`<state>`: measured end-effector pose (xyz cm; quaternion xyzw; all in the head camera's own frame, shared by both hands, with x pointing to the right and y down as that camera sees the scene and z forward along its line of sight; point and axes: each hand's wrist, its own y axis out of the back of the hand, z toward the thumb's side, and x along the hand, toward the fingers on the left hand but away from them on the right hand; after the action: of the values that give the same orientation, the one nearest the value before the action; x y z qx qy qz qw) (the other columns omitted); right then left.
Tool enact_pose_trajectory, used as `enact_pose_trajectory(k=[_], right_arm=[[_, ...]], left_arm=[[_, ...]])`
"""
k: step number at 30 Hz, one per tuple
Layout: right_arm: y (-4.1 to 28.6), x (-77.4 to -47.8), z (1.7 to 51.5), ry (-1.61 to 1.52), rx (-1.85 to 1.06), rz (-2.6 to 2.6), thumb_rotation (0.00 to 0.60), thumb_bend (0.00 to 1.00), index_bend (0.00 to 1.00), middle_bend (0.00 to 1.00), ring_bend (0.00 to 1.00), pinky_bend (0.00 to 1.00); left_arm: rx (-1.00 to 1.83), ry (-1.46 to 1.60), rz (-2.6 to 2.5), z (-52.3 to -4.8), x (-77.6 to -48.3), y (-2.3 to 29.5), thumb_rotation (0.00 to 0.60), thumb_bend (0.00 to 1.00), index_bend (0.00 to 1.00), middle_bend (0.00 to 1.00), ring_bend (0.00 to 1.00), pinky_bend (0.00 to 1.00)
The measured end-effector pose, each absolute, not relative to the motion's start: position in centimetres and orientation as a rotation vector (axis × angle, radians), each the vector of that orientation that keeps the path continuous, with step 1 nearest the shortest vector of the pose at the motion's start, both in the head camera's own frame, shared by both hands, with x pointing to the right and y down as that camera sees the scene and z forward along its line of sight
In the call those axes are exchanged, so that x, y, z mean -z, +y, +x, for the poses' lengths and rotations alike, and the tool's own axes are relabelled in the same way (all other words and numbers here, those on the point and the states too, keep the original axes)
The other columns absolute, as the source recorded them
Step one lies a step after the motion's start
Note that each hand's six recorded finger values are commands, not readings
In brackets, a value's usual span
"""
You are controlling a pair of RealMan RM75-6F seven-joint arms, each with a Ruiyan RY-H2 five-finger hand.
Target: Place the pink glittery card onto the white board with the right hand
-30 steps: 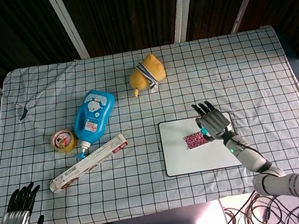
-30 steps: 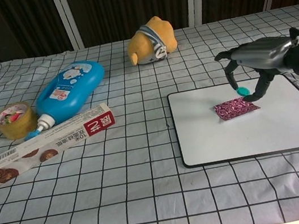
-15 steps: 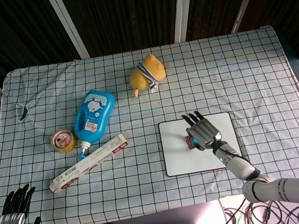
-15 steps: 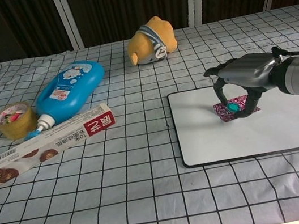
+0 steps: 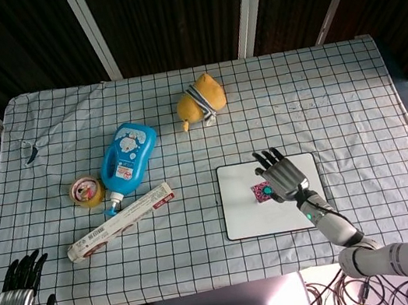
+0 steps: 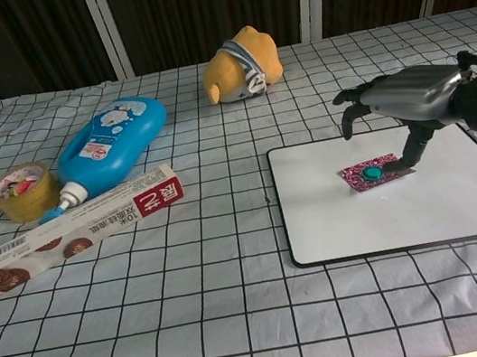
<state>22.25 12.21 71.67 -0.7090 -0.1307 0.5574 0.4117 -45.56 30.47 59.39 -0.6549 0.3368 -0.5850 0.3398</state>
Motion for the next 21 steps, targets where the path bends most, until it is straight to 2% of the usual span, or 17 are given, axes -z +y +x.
enact_pose_trajectory(k=[4, 8, 11, 15, 21], right_arm=[[12.5, -68.8, 23.8, -0.398, -1.348, -1.774, 0.6, 0.22, 0.16, 0.0, 0.0, 0.0], [13.7, -65.2, 27.4, -0.495, -1.319, -1.726, 0.6, 0.21, 0.11, 0.0, 0.0, 0.0], [15.5, -62.6, 31.2, -0.599, -1.327, -1.675, 0.6, 0.21, 0.08, 0.0, 0.0, 0.0], [19.5, -59.3, 37.4, -0.774, -1.403, -1.606, 0.6, 0.22, 0.05, 0.0, 0.0, 0.0], [22.8, -58.0, 41.7, -0.83, -1.459, -1.571, 0.6, 0.21, 0.01, 0.0, 0.0, 0.0]], left_arm=[[1.506, 0.915, -1.688, -45.8, -58.7, 30.2, 0.6, 0.37, 0.0, 0.0, 0.0, 0.01], [1.513, 0.957, -1.66, -46.4, -57.8, 30.1, 0.6, 0.37, 0.0, 0.0, 0.0, 0.0], [1.515, 0.963, -1.627, -46.5, -57.2, 30.1, 0.6, 0.37, 0.0, 0.0, 0.0, 0.0], [1.493, 0.969, -1.607, -46.3, -56.4, 30.3, 0.6, 0.37, 0.0, 0.0, 0.0, 0.0], [1.507, 0.954, -1.624, -46.2, -56.5, 30.4, 0.6, 0.37, 0.0, 0.0, 0.0, 0.01]])
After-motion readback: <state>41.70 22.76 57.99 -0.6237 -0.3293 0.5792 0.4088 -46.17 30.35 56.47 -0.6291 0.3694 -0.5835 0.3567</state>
